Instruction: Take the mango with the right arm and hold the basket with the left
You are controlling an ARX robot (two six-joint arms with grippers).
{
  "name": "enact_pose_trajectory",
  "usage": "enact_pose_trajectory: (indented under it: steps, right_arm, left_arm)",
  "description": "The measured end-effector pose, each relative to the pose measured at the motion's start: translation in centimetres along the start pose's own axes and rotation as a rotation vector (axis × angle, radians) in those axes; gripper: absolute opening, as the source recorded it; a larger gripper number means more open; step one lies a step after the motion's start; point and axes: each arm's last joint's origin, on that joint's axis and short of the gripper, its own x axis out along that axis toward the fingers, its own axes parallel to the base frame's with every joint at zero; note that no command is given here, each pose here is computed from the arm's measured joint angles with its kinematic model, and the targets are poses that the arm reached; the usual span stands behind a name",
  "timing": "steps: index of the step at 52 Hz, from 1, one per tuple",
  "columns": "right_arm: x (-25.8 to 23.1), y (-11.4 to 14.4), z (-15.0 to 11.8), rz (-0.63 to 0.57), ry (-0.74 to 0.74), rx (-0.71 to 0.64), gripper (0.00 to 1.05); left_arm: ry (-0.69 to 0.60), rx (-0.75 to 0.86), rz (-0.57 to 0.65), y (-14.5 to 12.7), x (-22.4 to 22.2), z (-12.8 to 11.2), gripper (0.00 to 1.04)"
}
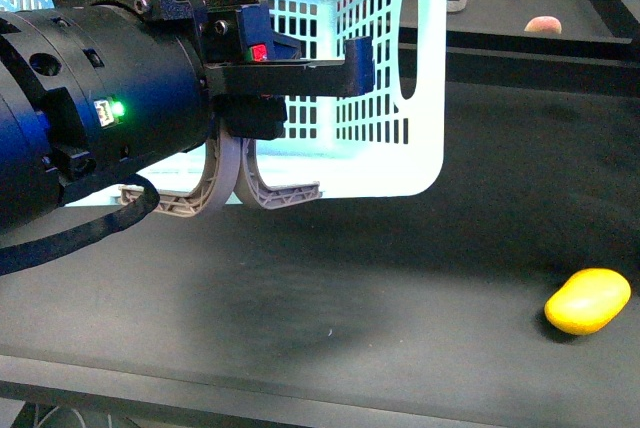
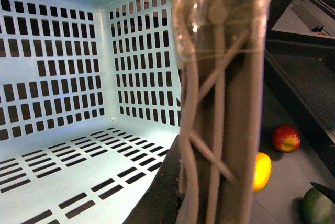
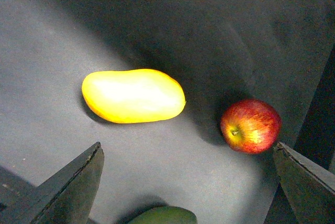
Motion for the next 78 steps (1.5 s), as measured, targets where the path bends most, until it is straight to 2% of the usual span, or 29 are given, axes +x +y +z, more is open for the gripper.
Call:
enact_pose_trajectory:
  steps: [17,26,47,59,78]
  right_arm:
    - [4.9,1.4,-1.8,0.066,0.056,-0.012,0.96]
    - [7.9,1.6,-2.2,0.096,0.096,-0.090,0.96]
    - [12.4,1.9,-1.0,0.139,0.095,-0.216,0.96]
    - [13.6,2.9,-0.5,0.150,0.085,-0.217,0.96]
    - [14.9,2.8,-1.0,0.119,0.147,-0.186,0.96]
  left_arm:
    - [0.000,0.000,0.001,0.0,0.0,0.0,0.05]
    - [0.000,0.000,0.000,0.0,0.0,0.0,0.05]
    - [0.000,0.000,0.000,0.0,0.0,0.0,0.05]
    - [0.000,0.000,0.001,0.0,0.0,0.0,0.05]
    - [0.000,0.000,0.000,0.0,0.0,0.0,0.05]
